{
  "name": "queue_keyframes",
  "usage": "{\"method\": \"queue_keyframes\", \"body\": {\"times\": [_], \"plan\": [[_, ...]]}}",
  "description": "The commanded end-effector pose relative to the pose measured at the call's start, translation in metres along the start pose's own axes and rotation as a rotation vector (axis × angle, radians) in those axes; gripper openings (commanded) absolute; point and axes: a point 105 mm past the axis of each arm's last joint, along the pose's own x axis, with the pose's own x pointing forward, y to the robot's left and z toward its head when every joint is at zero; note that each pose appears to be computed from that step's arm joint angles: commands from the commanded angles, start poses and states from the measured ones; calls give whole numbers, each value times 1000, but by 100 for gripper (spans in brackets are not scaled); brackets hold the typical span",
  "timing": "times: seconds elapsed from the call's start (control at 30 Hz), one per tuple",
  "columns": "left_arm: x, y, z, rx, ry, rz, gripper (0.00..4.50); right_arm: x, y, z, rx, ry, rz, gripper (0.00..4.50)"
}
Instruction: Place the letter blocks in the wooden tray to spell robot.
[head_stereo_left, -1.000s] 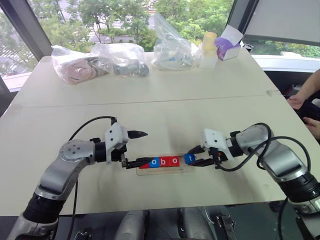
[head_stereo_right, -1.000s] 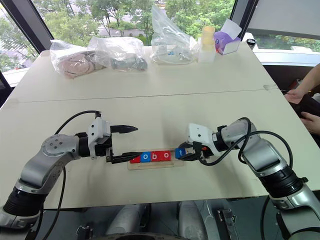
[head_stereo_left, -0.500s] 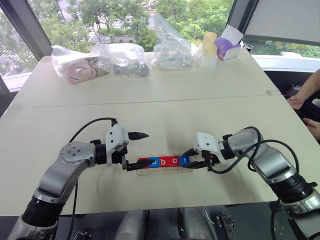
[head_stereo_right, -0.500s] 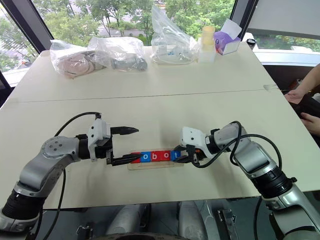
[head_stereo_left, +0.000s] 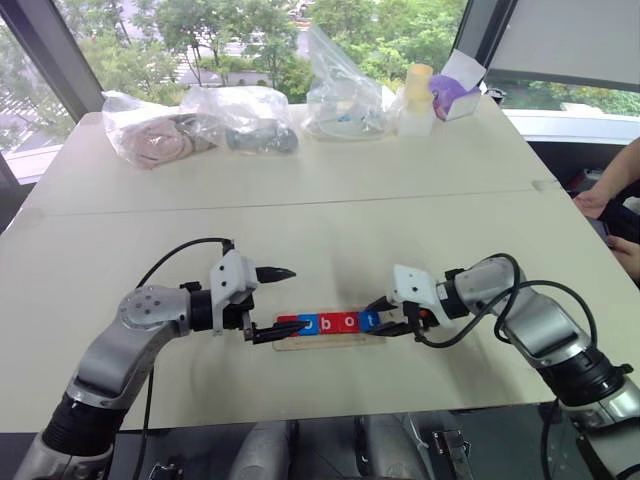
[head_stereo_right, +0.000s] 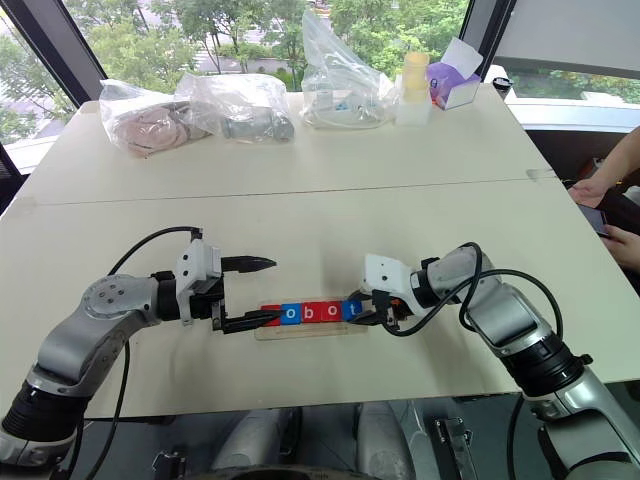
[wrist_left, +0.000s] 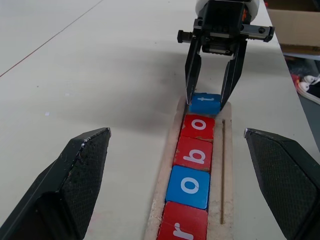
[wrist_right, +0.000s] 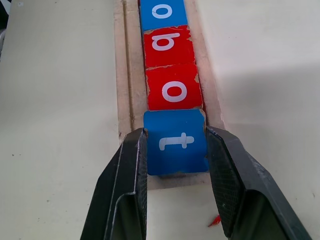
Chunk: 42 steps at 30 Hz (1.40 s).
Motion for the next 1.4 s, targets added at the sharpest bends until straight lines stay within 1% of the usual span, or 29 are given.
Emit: {"method": "queue_keyframes", "body": {"times": [0.03,0.13,0.17,0.27,0.43,0.8,1.1,1.2,1.4], "plan": [[-3,0,13,44,-29,2,450,1,0,9,-30,-19,0,249],[-3,0,13,42,-28,2,450,1,0,10,-28,-20,0,399],[-3,0,13,42,-27,2,450,0,-1,11,-30,-21,-1,443],[-4,0,13,39,-25,1,450,-5,-3,17,-40,-32,-12,443],[-4,0,13,38,-23,0,450,-13,-15,27,-35,-67,-76,443],[-3,0,13,42,-26,-3,450,-3,-18,29,-18,-87,-88,443],[-3,0,13,43,-26,3,450,-1,-25,10,-85,4,-120,443],[-2,1,13,44,-27,3,450,-2,-27,8,-84,3,-133,443],[-2,0,13,44,-29,2,450,-14,-27,29,-10,-90,-133,443]]}}
